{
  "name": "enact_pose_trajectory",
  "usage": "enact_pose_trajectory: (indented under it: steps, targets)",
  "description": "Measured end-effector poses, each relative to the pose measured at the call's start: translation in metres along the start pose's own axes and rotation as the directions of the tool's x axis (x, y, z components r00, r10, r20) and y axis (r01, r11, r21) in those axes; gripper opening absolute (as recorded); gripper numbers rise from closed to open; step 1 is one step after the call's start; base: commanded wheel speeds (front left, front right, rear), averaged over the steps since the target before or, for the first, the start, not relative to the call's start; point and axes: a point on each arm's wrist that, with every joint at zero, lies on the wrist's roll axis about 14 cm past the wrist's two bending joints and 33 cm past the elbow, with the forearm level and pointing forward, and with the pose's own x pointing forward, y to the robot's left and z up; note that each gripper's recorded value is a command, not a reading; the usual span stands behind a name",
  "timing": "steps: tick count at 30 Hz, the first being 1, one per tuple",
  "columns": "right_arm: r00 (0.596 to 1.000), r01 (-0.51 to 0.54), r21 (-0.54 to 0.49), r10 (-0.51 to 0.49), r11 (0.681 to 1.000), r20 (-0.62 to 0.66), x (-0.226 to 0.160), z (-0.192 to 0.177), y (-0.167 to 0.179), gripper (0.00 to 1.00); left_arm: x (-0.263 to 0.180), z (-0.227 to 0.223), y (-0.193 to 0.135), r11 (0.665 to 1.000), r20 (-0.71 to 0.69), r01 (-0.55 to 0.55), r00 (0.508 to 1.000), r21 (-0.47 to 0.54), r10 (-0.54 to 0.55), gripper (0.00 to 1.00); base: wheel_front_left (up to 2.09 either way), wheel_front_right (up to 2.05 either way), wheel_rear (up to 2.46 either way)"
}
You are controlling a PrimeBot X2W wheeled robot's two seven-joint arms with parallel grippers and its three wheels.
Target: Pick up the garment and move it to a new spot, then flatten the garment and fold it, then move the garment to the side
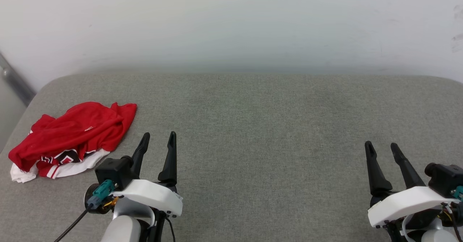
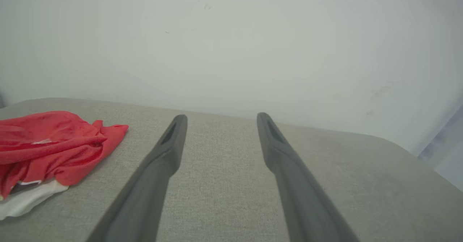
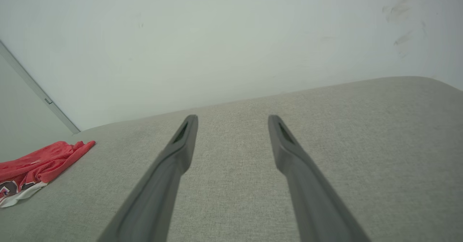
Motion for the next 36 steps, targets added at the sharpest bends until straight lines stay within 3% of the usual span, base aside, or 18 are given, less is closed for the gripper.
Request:
enact_pose_trajectory:
  steps: [14,36]
  targets:
    - [1.000,-0.006,-0.116,0.006,0.993,0.001,-0.0006,0.0031,0.0019,1.00,0.0004,-0.0035,-0.0021,0.993,-0.001,0.018,1.000,0.115,-0.018,1.00,0.00,0.00,0.00]
    - [1.000,-0.020,-0.240,0.022,0.971,0.004,-0.0007,0.0057,0.0070,1.00,0.0014,-0.0066,-0.0063,0.980,0.004,0.048,0.999,0.194,-0.049,1.00,0.00,0.00,0.00]
